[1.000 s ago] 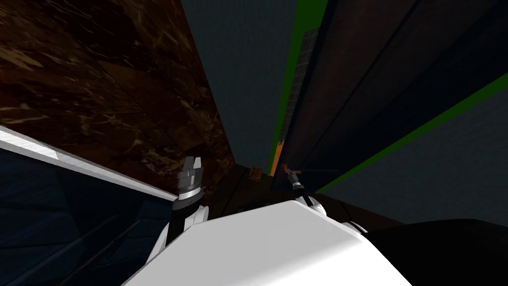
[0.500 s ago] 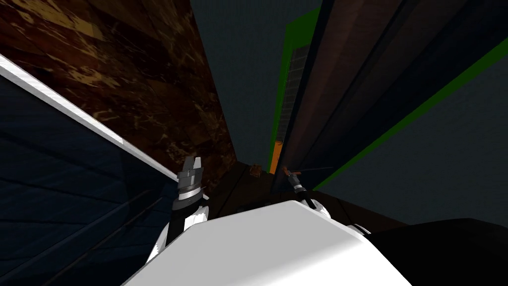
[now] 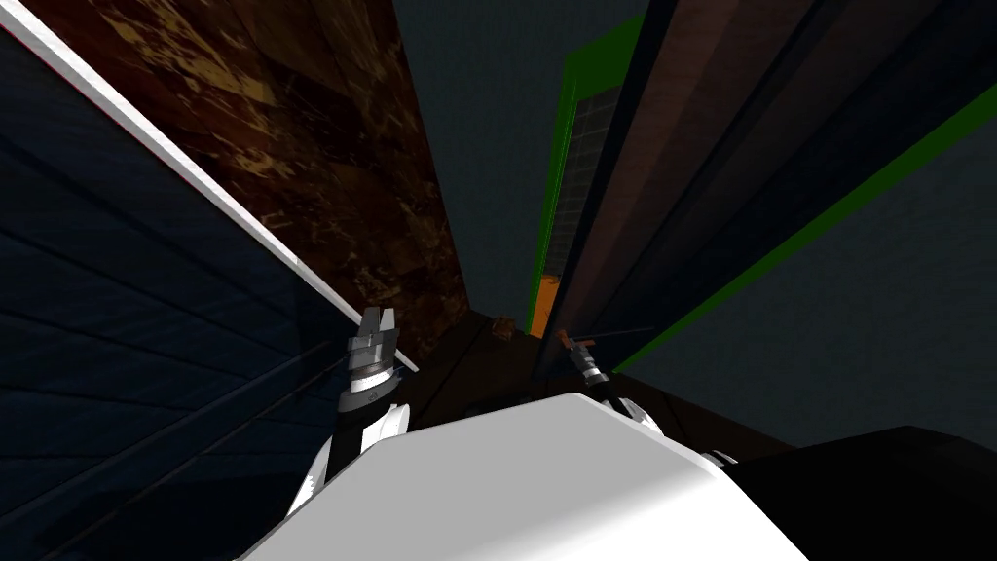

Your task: Pull the door open

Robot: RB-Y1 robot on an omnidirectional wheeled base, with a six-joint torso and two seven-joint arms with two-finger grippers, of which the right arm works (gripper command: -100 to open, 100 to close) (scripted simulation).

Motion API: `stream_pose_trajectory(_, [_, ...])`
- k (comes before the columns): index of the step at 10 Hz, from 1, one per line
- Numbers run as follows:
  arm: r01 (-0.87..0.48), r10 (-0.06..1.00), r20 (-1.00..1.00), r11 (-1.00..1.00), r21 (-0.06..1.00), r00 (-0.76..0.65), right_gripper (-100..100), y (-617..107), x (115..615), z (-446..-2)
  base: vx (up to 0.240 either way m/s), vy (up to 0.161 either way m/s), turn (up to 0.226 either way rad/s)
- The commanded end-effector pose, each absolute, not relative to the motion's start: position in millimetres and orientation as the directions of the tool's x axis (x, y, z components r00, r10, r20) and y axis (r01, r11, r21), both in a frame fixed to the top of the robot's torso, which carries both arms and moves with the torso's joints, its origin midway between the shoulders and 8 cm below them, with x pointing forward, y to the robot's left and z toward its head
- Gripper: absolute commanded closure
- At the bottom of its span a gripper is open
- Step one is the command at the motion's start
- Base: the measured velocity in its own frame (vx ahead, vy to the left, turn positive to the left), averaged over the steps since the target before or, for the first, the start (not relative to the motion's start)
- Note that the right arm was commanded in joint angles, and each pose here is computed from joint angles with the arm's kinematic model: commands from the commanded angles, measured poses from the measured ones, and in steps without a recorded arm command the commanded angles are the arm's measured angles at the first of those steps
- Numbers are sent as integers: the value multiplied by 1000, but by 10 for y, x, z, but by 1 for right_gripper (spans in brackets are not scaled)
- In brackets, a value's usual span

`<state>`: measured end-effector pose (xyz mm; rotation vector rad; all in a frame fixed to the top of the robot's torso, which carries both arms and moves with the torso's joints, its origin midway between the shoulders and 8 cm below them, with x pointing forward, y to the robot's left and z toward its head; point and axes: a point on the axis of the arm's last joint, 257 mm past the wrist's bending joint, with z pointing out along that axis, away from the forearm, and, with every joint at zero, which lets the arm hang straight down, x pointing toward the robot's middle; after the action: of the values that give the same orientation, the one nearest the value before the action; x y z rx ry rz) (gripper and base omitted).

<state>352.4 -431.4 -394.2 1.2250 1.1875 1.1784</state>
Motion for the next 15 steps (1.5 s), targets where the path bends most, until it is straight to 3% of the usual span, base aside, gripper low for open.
stream_pose_trajectory(1, [1,1000,-3,3,1000,15,100,-4310,3432,-3943,-190,-55,119])
stream_pose_trajectory(15, [0,998,-1,1,1000,-55,100,-4368,2956,-3926,-189,-66,145])
